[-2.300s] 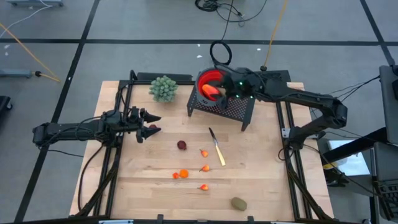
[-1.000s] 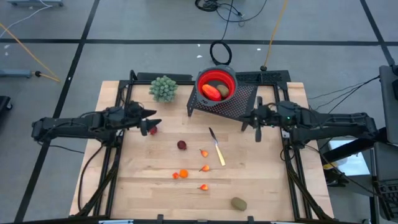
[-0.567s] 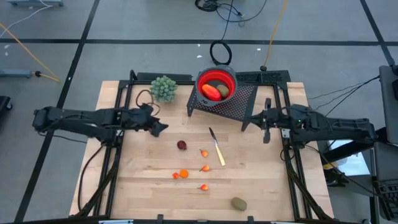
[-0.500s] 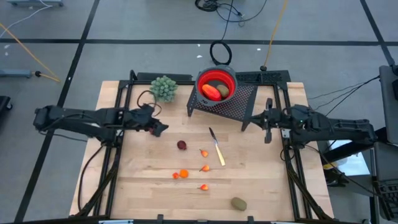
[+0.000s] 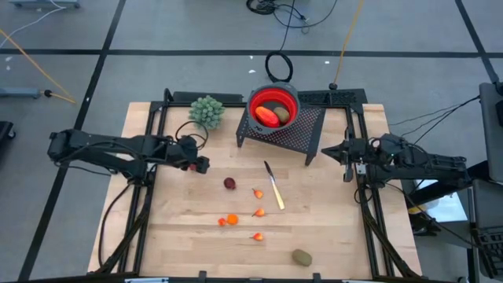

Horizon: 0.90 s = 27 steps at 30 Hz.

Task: Pick & Place Fruit
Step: Put the red pomegranate into the red strainer bowl on the shelf

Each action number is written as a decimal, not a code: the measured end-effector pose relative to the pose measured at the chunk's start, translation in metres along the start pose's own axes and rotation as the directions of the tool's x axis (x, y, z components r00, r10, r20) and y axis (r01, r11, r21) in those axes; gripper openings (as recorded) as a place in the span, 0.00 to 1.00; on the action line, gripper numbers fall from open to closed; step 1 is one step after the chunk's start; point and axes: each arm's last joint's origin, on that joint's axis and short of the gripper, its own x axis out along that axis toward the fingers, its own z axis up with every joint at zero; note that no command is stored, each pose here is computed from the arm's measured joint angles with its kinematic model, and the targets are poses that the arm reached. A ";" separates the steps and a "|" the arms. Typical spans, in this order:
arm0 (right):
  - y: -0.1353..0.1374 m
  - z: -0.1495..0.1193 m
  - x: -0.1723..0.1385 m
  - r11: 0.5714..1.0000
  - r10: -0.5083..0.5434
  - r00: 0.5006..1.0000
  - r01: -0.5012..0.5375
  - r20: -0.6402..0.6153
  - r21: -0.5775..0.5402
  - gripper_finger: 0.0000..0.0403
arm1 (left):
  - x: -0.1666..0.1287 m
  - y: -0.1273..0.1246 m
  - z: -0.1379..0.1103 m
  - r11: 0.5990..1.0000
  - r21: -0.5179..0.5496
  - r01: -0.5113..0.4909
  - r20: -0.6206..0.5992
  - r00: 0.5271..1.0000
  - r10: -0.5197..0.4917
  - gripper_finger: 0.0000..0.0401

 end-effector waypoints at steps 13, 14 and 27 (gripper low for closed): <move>0.003 0.000 -0.006 0.993 0.119 0.993 -0.119 0.014 -0.005 0.01 | 0.016 0.012 0.000 0.977 -0.047 -0.210 -0.059 0.977 0.207 0.88; 0.003 0.000 -0.006 0.993 0.120 0.993 -0.119 0.012 -0.005 0.01 | 0.017 0.013 0.001 0.973 -0.052 -0.223 -0.062 0.974 0.219 0.88; 0.003 0.000 -0.006 0.993 0.119 0.993 -0.119 0.012 0.005 0.01 | 0.032 0.021 0.010 0.941 0.022 -0.338 -0.093 0.936 0.338 0.88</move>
